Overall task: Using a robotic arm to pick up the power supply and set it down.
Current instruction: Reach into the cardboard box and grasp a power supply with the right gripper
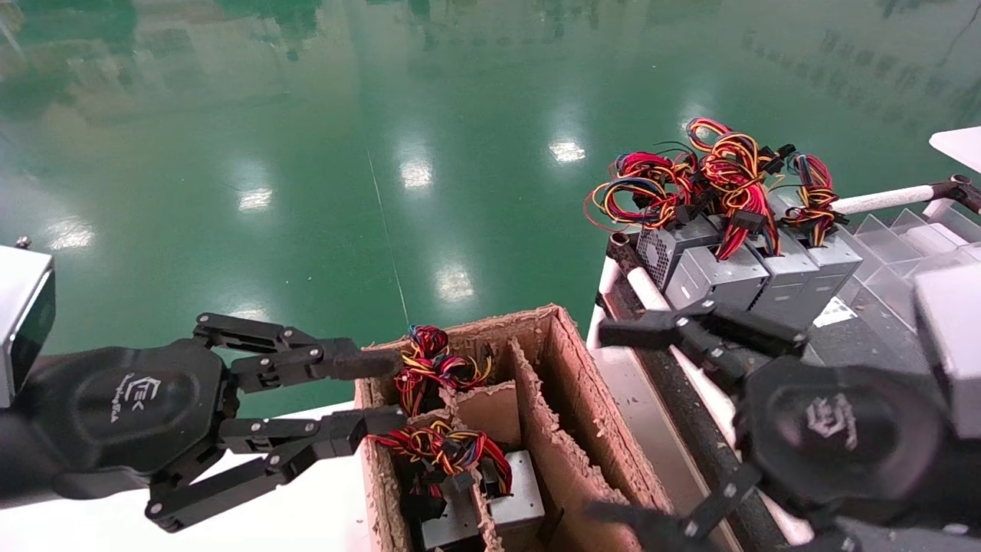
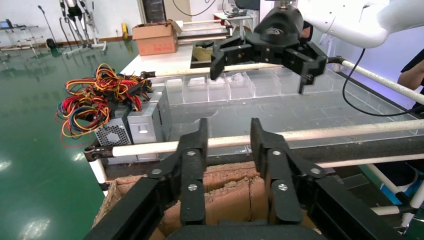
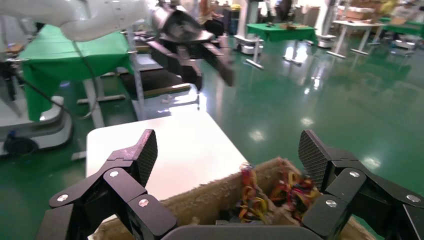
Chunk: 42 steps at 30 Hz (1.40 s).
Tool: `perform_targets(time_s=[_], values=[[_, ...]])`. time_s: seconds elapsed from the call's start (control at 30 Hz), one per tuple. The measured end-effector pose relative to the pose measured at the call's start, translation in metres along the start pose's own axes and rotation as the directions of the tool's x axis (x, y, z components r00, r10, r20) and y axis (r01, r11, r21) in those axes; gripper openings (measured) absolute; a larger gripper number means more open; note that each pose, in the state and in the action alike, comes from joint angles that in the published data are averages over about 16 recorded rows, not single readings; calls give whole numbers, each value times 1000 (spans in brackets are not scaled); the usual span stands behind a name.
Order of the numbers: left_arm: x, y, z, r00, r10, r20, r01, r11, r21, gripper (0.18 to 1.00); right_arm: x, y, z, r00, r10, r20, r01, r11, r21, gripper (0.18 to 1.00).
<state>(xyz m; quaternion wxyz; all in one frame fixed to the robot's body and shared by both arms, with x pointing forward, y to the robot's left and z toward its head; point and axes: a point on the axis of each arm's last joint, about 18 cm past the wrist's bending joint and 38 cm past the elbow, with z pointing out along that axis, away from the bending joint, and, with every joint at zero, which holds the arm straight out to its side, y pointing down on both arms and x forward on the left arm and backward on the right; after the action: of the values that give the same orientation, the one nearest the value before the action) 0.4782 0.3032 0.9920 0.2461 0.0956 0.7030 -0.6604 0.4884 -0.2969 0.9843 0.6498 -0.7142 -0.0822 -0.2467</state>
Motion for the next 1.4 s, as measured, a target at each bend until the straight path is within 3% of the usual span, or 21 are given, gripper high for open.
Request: perform_targets(time_s=[0.37, 0.77, 1.0, 1.4], values=[[0, 0, 0, 1000, 0, 0, 0, 1000, 0, 552, 8, 27, 21, 998, 46, -34, -49, 996, -80, 1001], [0, 0, 0, 1000, 0, 0, 0, 1000, 0, 813, 25, 76, 64, 995, 55, -83, -73, 971, -228, 1001], [0, 0, 0, 1000, 0, 0, 0, 1000, 0, 922, 35, 104, 98, 996, 0, -89, -30, 943, -333, 1001], [0, 0, 0, 1000, 0, 0, 0, 1000, 0, 997, 44, 125, 126, 985, -149, -83, 97, 889, -448, 1001]])
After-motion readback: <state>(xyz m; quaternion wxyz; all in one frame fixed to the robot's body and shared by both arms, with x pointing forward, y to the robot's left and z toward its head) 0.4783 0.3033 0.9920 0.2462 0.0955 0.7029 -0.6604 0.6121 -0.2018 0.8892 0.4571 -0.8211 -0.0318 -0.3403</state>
